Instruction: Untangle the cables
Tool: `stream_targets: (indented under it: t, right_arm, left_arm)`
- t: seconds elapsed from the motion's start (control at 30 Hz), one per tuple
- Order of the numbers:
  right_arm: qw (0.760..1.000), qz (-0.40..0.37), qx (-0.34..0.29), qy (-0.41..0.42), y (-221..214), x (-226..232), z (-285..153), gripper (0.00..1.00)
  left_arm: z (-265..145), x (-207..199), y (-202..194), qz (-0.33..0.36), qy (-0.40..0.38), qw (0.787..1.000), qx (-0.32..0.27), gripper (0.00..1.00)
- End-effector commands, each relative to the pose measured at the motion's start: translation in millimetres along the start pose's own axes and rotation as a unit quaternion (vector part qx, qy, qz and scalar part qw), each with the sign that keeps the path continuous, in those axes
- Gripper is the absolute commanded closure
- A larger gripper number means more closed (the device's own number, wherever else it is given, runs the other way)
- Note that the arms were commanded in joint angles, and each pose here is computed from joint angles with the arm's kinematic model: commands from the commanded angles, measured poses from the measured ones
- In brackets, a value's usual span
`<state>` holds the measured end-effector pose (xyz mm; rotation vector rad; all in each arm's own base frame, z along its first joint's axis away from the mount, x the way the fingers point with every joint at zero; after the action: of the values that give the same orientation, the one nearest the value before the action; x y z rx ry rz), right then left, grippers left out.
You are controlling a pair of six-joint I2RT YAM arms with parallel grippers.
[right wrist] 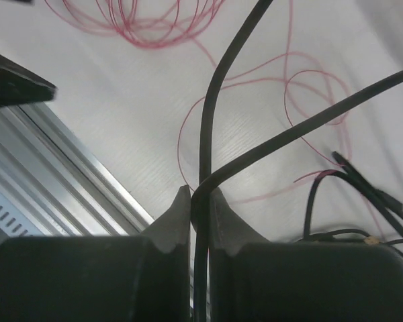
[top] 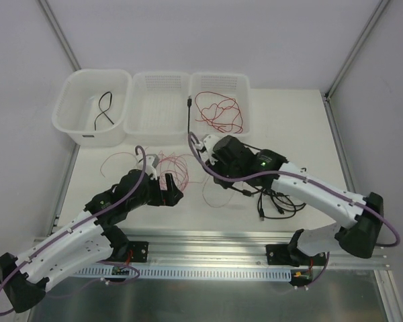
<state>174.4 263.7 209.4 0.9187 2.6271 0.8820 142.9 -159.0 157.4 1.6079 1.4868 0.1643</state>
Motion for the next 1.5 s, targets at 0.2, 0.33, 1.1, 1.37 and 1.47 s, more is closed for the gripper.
stream_targets:
  t: [0.2,0.33,1.1,1.37,1.47]
  right_arm:
    - [0.99,0.042,-0.098,-0.091,15,-46,-107,0.99]
    - [0.979,0.079,-0.162,-0.095,13,-55,-133,0.99]
    - [0.968,0.093,-0.214,-0.089,-12,-59,-175,0.99]
    - [0.968,0.097,-0.216,-0.084,-19,-57,-174,0.99]
    - [0.969,0.097,-0.213,-0.082,-20,-56,-173,0.99]
  left_arm:
    - [15,-29,20,0.003,-0.034,0.999,-0.02,0.01]
    - [37,-46,20,-0.016,-0.073,0.996,-0.04,0.01]
    - [195,-86,44,0.254,0.061,0.965,0.012,0.12]
    - [237,-79,39,0.224,0.072,0.971,0.038,0.21]
    - [250,-77,34,0.222,0.08,0.971,0.046,0.26]
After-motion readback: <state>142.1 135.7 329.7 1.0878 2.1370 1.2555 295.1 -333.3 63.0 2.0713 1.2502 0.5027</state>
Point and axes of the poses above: each gripper's point midway between its finger pads, its own z axis out along the fingers, its own x axis along the line the jaws close on, y = z × x, the point moved 4 cm from there along -z, back along the fingers
